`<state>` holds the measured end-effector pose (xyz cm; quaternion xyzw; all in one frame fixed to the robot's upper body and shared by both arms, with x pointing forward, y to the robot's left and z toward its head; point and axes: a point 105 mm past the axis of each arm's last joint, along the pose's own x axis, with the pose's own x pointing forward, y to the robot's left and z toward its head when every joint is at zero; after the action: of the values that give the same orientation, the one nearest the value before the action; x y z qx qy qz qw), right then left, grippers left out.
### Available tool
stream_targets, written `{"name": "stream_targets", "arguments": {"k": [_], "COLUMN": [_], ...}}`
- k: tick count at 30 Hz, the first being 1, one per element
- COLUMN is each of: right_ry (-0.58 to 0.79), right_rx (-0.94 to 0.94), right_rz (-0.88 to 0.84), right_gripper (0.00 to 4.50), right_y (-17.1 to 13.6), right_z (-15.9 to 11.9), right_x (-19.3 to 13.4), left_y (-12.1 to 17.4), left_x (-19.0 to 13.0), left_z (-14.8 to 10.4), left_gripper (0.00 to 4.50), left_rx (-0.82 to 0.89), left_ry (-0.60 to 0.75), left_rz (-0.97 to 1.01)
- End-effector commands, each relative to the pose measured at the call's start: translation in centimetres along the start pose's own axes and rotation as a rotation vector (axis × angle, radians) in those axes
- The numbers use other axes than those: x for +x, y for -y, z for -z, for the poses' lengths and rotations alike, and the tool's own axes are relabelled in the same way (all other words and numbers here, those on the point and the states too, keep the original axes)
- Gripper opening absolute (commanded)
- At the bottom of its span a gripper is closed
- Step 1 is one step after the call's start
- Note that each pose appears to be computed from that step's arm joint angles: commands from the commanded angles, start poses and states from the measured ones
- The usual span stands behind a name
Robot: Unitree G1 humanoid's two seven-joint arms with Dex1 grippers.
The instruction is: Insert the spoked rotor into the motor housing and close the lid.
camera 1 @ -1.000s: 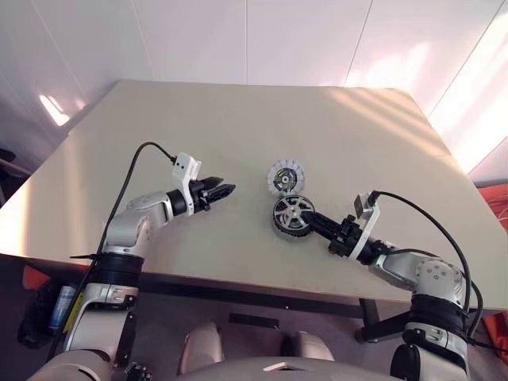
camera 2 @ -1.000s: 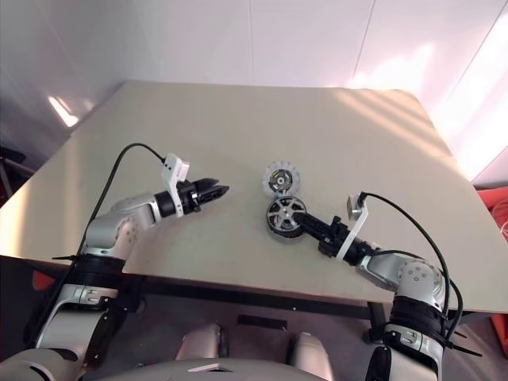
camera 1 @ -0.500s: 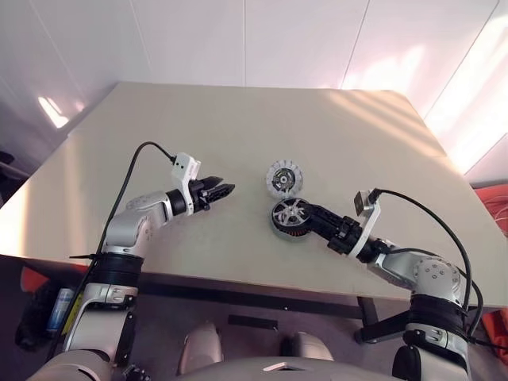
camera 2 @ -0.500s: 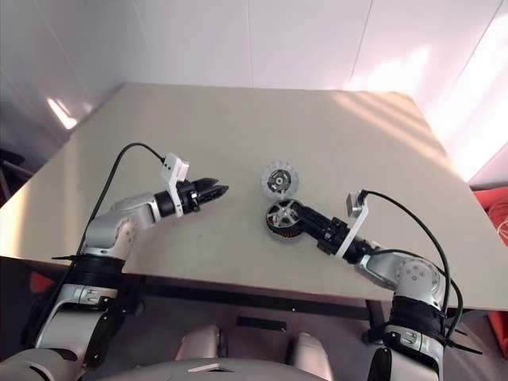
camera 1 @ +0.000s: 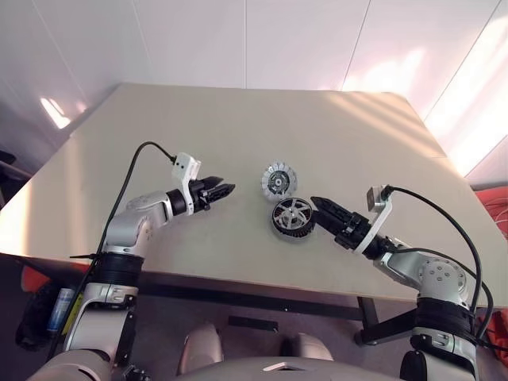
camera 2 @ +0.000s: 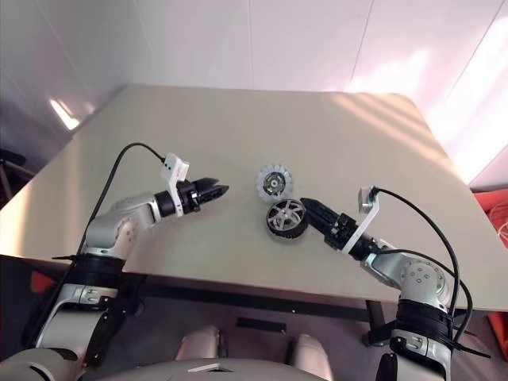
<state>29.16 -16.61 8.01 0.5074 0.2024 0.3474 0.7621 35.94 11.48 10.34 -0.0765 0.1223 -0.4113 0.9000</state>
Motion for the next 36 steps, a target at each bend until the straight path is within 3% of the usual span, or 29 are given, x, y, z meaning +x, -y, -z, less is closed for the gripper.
{"name": "stream_targets", "arguments": {"k": [1,7,11,13,16,18,20,30,36], "right_ry": [0.061,0.162,0.138,0.045,-0.202,-0.341,-0.379,-0.391,-0.325], "right_rx": [-0.077,-0.225,-0.401,-0.565,-0.878,-1.087,-1.194,-1.32,-1.291], "right_rz": [-0.059,-0.048,-0.053,-0.023,0.129,0.289,0.336,0.26,0.233], "right_gripper": [4.23,4.23,4.23,4.23,4.23,3.86,3.37,0.03,0.03], "right_y": [-1.7,-2.5,-4.3,-4.9,-2.5,0.5,1.5,0.2,-0.9], "right_z": [-1.6,-4.8,-5.9,-5.3,-3.2,-3.1,-3.6,-4.3,-4.8], "right_x": [-0.1,-0.5,0.1,1.0,2.0,2.0,2.2,4.1,4.5], "left_y": [0.1,0.1,0.1,0.1,0.1,0.1,0.1,-0.1,-0.1], "left_x": [0.0,0.1,0.2,0.2,0.3,0.4,0.4,-0.1,0.0], "left_z": [-1.6,-1.6,-1.6,-1.6,-1.6,-1.5,-1.5,-1.5,-1.5], "left_gripper": [2.66,2.66,2.66,2.66,2.66,2.66,2.66,2.66,2.66], "left_rx": [0.039,0.038,0.038,0.039,0.04,0.042,0.043,0.044,0.045], "left_ry": [0.043,0.04,0.041,0.041,0.042,0.04,0.041,0.047,0.048], "left_rz": [0.008,0.011,0.012,0.012,0.015,0.016,0.015,-0.003,-0.005]}}
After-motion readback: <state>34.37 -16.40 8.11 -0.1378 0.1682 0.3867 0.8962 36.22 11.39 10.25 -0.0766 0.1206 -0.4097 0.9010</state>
